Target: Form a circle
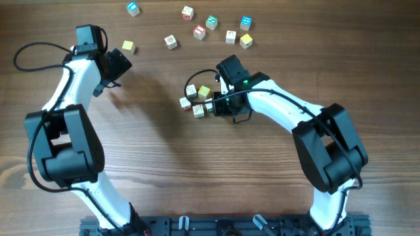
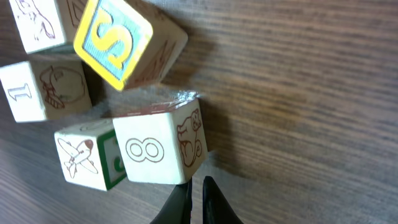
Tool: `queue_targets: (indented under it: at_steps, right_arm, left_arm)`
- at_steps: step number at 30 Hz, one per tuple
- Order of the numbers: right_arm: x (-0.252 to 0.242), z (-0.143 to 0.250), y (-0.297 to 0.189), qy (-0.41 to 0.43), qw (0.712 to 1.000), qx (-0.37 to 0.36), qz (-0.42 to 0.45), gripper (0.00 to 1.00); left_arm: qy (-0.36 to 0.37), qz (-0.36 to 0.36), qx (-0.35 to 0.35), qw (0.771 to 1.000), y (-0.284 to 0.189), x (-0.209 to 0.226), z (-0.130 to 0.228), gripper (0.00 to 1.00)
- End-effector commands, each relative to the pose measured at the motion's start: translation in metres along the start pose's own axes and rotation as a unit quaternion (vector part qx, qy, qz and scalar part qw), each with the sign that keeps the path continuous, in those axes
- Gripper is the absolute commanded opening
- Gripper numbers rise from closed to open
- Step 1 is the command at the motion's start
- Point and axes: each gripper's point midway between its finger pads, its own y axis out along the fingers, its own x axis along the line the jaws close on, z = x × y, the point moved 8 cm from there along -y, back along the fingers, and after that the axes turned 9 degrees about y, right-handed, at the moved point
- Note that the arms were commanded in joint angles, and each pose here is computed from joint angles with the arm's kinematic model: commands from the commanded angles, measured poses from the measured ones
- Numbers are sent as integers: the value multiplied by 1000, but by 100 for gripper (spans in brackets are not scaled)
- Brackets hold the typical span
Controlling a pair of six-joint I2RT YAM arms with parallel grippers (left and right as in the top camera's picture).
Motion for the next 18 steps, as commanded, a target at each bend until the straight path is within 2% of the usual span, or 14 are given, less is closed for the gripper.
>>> queue_targets:
  at_steps: [1, 16, 17, 18]
  right_arm:
    - [4, -5, -8, -1, 1000, -26, -1, 9]
    - [3, -12, -9, -4, 999, -52, 12, 9]
    - [1, -13, -9, -20, 998, -58, 22, 9]
    - [1, -14, -9, -39, 997, -59, 25, 15]
  left_arm:
    - [2, 6, -13, 1000, -8, -2, -6, 100]
    - [2, 6, -13, 1000, -8, -2, -6, 100]
    - [2, 6, -13, 1000, -8, -2, -6, 100]
    - [2, 6, -13, 1000, -8, -2, -6, 100]
